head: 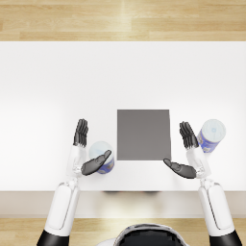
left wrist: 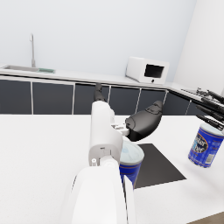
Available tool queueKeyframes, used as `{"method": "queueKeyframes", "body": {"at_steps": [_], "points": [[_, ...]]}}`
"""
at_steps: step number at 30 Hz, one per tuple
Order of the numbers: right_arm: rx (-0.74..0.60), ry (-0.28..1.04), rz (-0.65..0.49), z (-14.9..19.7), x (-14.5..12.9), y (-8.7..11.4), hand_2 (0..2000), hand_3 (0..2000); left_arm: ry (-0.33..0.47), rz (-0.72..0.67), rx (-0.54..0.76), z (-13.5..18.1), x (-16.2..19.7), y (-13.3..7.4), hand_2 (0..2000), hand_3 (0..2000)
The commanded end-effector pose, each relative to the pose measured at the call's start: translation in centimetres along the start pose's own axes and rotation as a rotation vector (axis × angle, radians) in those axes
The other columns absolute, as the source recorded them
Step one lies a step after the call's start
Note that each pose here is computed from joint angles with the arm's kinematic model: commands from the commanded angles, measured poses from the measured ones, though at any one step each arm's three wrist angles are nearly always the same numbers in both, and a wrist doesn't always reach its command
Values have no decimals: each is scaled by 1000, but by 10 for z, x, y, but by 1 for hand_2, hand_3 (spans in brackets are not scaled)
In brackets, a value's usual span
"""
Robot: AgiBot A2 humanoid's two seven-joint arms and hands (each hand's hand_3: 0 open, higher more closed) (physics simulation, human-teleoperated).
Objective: Pick up the blue can on the left and place it in the middle, then pick up the blue can on the right and place it on top of the can in the middle
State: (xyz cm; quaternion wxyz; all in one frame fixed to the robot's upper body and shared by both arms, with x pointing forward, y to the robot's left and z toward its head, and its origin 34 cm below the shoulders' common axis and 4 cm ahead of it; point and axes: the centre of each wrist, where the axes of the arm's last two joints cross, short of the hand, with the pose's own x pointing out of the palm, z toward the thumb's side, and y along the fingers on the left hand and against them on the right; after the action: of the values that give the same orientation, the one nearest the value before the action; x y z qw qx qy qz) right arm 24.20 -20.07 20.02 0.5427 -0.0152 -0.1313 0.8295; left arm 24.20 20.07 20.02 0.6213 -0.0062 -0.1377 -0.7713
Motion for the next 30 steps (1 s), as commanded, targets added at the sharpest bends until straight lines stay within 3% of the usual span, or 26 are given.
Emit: {"method": "queueKeyframes", "body": {"at_steps": [1, 21, 25, 28, 30], "points": [[0, 0, 0, 0, 0, 0, 0, 0, 0, 0, 0, 0, 0, 0, 0, 0], [27, -8, 17, -7, 4, -1, 0, 0, -2, -16, -28, -7, 4, 0, 0, 0], [-142, -16, -84, 14, 0, -8, 0, 0, -15, -84, 71, -3, 6, 4, 0, 0], [-221, -14, -150, 28, -12, -13, 0, 0, -19, -85, 69, -8, 3, 2, 0, 0], [-261, 79, -197, 38, -20, -13, 0, 0, 69, -78, 69, -11, 1, -2, 0, 0]]}}
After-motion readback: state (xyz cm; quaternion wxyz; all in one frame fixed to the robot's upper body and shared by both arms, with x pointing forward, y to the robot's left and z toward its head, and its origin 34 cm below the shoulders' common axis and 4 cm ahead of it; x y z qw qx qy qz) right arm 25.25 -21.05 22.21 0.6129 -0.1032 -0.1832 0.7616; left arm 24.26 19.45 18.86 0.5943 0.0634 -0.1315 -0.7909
